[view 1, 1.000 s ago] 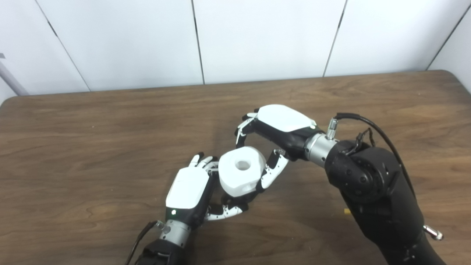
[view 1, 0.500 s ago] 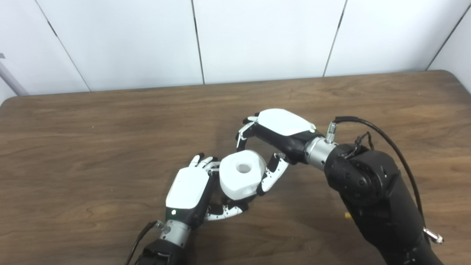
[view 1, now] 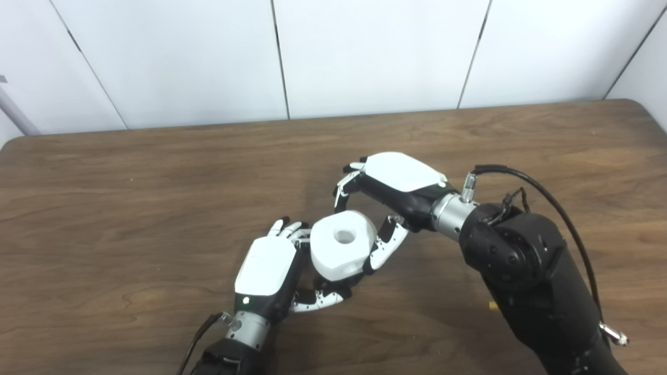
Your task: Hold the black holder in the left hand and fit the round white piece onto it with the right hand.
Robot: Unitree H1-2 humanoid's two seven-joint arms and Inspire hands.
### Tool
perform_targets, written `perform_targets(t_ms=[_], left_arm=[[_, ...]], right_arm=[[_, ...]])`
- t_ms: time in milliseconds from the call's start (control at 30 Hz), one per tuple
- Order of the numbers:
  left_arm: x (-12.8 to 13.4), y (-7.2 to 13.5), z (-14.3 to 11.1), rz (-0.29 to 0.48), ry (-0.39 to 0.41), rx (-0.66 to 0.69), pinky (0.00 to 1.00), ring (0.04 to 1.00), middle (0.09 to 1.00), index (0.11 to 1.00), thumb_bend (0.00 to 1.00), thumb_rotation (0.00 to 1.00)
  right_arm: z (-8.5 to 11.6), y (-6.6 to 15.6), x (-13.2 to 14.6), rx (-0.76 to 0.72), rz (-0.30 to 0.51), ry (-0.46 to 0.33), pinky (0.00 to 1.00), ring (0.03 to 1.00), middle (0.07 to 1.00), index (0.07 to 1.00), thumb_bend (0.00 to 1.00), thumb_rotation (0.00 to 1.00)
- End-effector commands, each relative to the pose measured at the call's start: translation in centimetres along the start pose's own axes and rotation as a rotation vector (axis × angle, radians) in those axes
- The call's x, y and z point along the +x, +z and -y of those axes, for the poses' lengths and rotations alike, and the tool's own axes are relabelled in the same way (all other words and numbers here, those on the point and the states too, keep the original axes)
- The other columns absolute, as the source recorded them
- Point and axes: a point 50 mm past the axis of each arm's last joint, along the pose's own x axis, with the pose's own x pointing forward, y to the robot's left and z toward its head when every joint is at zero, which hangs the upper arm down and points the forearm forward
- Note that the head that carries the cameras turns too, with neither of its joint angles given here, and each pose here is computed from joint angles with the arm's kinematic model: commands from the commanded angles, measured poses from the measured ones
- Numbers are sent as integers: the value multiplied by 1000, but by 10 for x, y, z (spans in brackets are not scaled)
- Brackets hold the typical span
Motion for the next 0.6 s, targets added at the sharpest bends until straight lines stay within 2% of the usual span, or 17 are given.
perform_targets(t_ms=[0, 567], left_arm=[[-3, 0, 10, 6, -67, 19, 966, 873, 772, 487, 521, 49], [-2, -1, 10, 10, -63, 23, 964, 869, 770, 487, 522, 49]], right_arm=[[18, 3, 1, -31, 17, -68, 1000, 938, 809, 482, 524, 134], [38, 4, -2, -34, -6, -90, 1000, 945, 805, 484, 524, 134]])
